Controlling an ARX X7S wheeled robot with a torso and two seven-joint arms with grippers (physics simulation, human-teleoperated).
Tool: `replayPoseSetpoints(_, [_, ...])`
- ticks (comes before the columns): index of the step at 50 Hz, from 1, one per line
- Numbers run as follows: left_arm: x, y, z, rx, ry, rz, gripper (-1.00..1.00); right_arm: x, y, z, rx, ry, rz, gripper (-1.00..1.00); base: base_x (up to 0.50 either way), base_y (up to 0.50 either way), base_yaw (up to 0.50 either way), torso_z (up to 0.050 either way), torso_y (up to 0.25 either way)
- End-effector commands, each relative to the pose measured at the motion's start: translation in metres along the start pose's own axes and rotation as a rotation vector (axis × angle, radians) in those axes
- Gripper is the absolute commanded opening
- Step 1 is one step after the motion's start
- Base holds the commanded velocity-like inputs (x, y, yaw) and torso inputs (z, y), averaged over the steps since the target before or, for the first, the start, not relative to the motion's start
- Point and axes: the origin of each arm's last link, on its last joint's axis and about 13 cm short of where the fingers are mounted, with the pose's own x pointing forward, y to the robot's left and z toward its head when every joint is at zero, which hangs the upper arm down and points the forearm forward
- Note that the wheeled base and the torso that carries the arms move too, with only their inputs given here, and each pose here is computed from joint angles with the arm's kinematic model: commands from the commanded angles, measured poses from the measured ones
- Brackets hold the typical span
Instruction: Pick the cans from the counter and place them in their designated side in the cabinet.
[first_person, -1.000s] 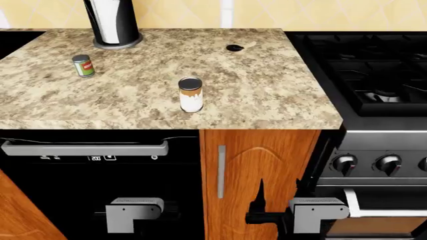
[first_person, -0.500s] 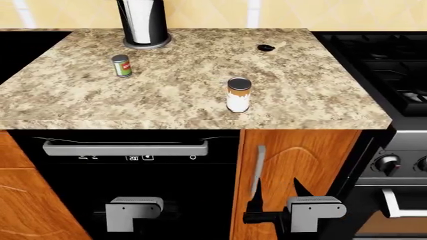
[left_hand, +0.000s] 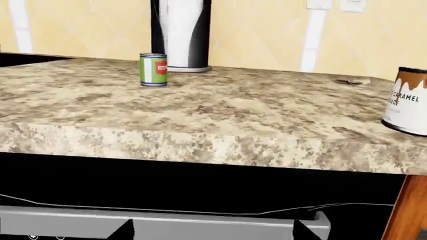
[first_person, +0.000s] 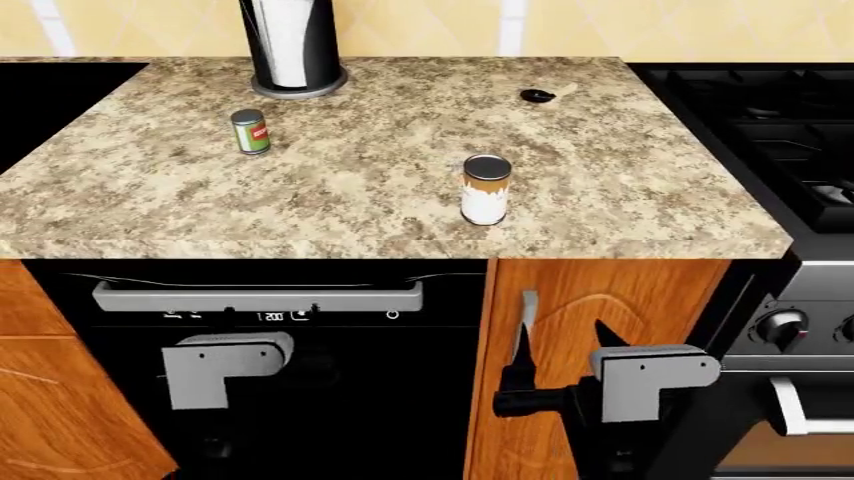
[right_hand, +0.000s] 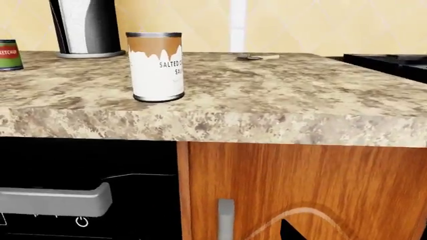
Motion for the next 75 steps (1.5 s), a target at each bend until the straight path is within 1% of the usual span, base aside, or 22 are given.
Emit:
replayPoseSetpoints(1, [-0.002, -0.001, 0.070, -0.028, -0.077, -0.088, 1.00, 0.003, 0.001, 0.065, -0.023, -0.023, 0.075, 1.00, 0.00, 0.00, 0.00, 0.000, 0.000])
replayPoseSetpoints(4, [-0.005, -0.002, 0.086, -0.069, -0.080, -0.118, 1.00, 0.011, 0.002, 0.085, -0.020, -0.042, 0.100, 1.00, 0.00, 0.00, 0.00, 0.000, 0.000])
replayPoseSetpoints(9, [-0.008, -0.002, 0.101, -0.085, -0.094, -0.142, 1.00, 0.025, 0.004, 0.107, -0.030, -0.034, 0.153, 1.00, 0.00, 0.00, 0.00, 0.000, 0.000])
replayPoseSetpoints(14, [-0.010, -0.001, 0.114, -0.066, -0.119, -0.163, 1.00, 0.045, 0.003, 0.117, -0.033, -0.011, 0.184, 1.00, 0.00, 0.00, 0.00, 0.000, 0.000])
replayPoseSetpoints(15, [-0.011, -0.001, 0.117, -0.060, -0.126, -0.166, 1.00, 0.049, 0.002, 0.117, -0.020, -0.004, 0.188, 1.00, 0.00, 0.00, 0.00, 0.000, 0.000])
replayPoseSetpoints(19, [-0.014, 0.001, 0.126, -0.051, -0.145, -0.174, 1.00, 0.067, -0.001, 0.117, -0.012, 0.014, 0.189, 1.00, 0.00, 0.00, 0.00, 0.000, 0.000])
replayPoseSetpoints(22, [-0.016, 0.001, 0.128, -0.050, -0.152, -0.166, 1.00, 0.082, -0.001, 0.117, -0.004, 0.028, 0.196, 1.00, 0.00, 0.00, 0.00, 0.000, 0.000])
replayPoseSetpoints(27, [-0.019, 0.002, 0.130, -0.047, -0.163, -0.160, 1.00, 0.103, 0.004, 0.118, -0.005, 0.056, 0.228, 1.00, 0.00, 0.00, 0.00, 0.000, 0.000])
replayPoseSetpoints(31, [-0.018, 0.003, 0.131, -0.050, -0.169, -0.153, 1.00, 0.115, 0.007, 0.113, -0.017, 0.086, 0.234, 1.00, 0.00, 0.00, 0.00, 0.000, 0.000])
replayPoseSetpoints(40, [-0.016, 0.003, 0.130, -0.059, -0.172, -0.156, 1.00, 0.132, 0.009, 0.097, -0.044, 0.142, 0.232, 1.00, 0.00, 0.00, 0.00, 0.000, 0.000])
replayPoseSetpoints(53, [-0.017, 0.007, 0.130, -0.063, -0.174, -0.160, 1.00, 0.148, 0.012, 0.088, -0.058, 0.171, 0.233, 1.00, 0.00, 0.00, 0.00, 0.000, 0.000])
replayPoseSetpoints(63, [-0.015, 0.008, 0.128, -0.064, -0.171, -0.161, 1.00, 0.166, 0.016, 0.086, -0.063, 0.172, 0.246, 1.00, 0.00, 0.00, 0.00, 0.000, 0.000])
replayPoseSetpoints(75, [-0.013, 0.007, 0.126, -0.069, -0.158, -0.153, 1.00, 0.187, 0.014, 0.086, -0.053, 0.159, 0.239, 1.00, 0.00, 0.00, 0.00, 0.000, 0.000])
